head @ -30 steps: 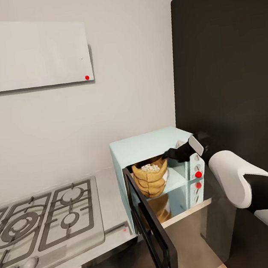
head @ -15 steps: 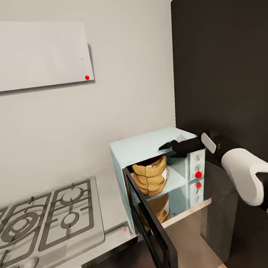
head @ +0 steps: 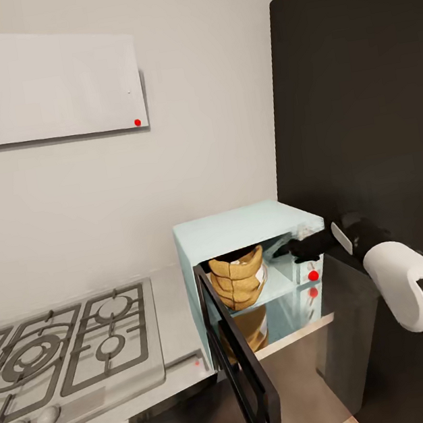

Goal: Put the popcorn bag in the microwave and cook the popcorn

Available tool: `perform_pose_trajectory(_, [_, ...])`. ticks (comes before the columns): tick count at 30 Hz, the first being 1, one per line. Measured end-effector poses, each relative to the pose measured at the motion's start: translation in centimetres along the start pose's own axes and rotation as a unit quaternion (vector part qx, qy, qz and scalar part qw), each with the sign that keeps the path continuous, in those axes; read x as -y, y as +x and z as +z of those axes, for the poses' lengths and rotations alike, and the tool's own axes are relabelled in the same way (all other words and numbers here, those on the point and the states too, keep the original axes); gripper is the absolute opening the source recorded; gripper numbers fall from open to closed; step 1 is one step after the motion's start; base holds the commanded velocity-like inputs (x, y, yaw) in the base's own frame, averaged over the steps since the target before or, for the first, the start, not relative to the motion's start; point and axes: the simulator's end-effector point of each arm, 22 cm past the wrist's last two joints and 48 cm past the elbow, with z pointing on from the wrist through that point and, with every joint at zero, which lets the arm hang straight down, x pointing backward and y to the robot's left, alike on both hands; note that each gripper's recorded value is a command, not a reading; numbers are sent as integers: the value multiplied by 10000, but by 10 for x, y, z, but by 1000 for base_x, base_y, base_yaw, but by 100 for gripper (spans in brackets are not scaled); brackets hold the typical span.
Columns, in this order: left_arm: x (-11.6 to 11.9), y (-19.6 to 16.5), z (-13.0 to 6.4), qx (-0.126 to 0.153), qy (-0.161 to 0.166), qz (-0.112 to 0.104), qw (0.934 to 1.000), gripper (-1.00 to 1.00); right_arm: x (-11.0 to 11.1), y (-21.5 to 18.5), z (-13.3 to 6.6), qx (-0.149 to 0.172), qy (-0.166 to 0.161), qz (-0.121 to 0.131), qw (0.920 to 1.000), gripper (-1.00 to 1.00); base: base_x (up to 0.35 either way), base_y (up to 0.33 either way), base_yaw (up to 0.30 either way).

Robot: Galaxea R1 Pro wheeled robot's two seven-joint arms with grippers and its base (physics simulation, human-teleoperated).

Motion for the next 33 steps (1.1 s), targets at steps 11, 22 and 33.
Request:
perform_pose_trajectory(11, [0,0,0,1,0,-6,10000,100,31,40,30,831,-434,-1563,9833,100,0,0,0])
perform_pose_trajectory(22, [1,0,0,-1,3,-8,10000,100,40,92,57,1472,-738,-2563,9525,100,0,0,0])
perform_pose_trajectory(33, [0,0,0,0,2,-14,10000,100,26,76,46,2284,-1008,-2440,9371,100,0,0,0])
